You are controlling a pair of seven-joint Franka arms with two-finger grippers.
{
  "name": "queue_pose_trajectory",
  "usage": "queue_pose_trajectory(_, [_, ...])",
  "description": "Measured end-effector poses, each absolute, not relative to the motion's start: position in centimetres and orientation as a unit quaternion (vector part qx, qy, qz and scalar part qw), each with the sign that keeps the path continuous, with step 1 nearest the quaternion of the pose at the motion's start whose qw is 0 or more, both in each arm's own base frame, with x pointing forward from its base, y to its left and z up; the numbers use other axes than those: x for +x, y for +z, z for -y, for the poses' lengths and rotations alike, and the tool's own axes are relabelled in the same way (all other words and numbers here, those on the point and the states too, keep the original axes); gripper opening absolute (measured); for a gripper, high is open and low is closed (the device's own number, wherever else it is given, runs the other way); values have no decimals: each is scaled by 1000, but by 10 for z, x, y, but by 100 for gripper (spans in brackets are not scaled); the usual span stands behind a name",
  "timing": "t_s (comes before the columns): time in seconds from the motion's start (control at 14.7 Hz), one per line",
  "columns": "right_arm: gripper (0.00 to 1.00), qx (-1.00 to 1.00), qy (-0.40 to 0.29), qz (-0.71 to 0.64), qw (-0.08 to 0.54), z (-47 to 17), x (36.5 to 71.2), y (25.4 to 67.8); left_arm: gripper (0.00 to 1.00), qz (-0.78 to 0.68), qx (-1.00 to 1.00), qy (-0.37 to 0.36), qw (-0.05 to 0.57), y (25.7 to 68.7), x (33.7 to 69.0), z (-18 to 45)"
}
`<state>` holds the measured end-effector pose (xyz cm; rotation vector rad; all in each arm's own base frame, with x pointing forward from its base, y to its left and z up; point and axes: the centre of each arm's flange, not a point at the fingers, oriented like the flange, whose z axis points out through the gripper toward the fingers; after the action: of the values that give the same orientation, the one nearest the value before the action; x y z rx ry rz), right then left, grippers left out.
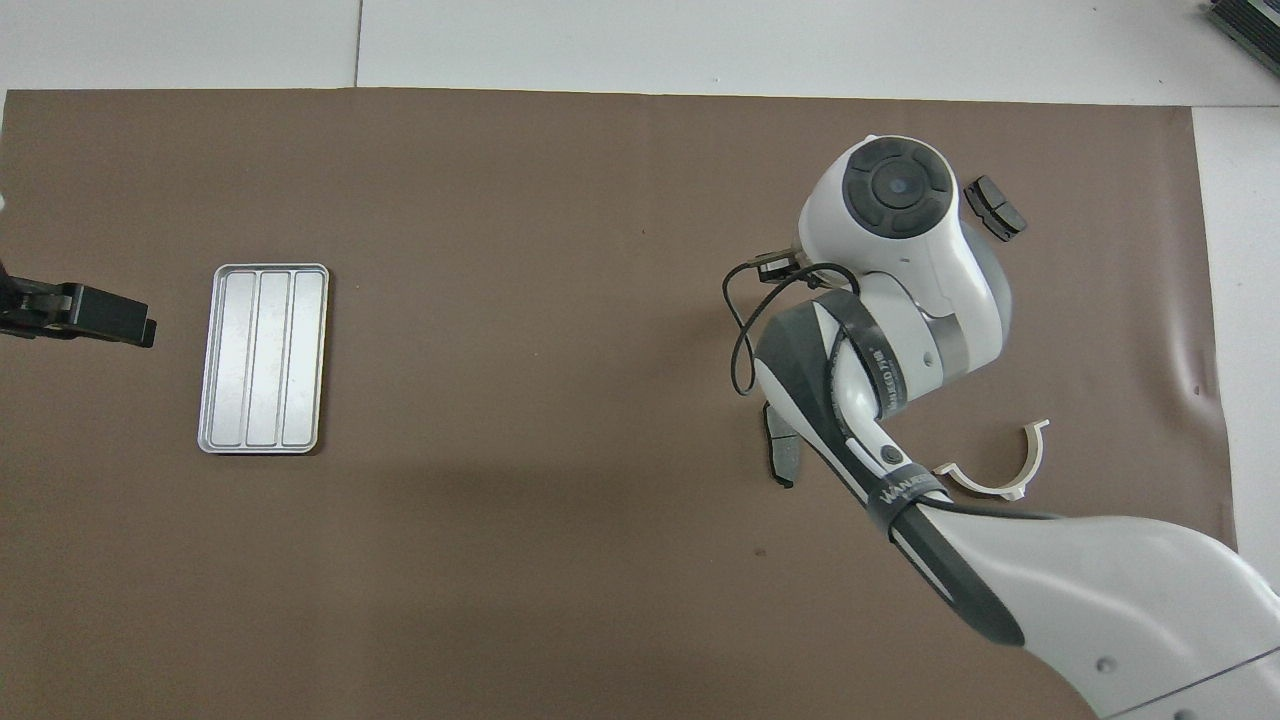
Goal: Place bearing gear from tray to pile
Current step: 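Carry the gear with the right gripper and set it beside the other gears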
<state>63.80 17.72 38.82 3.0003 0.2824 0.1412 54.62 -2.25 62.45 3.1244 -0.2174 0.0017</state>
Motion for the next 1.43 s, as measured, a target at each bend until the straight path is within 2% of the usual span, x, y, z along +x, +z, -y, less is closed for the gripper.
queue_pose_trajectory(0.2, [35, 992, 9, -110, 63, -123, 608, 371, 100, 66, 998, 0, 5, 624, 546, 19])
queue_pose_trajectory(0.55, [35, 991, 24, -125, 40, -76, 565, 307, 100, 66, 998, 0, 5, 624, 546, 19])
queue_pose_trajectory(0.89, [38, 992, 22, -118, 37, -63, 553, 296, 100, 66, 998, 0, 5, 624, 546, 19])
queue_pose_trajectory(1.02, [55, 992, 26, -118, 35, -64, 554, 296, 100, 66, 998, 0, 5, 624, 546, 19])
queue_pose_trajectory(1.3, [97, 994, 57, -84, 32, -66, 568, 318, 100, 66, 998, 0, 5, 624, 546, 19])
queue_pose_trajectory(1.43, [100, 995, 80, -54, 30, -66, 581, 344, 100, 66, 998, 0, 5, 624, 546, 19])
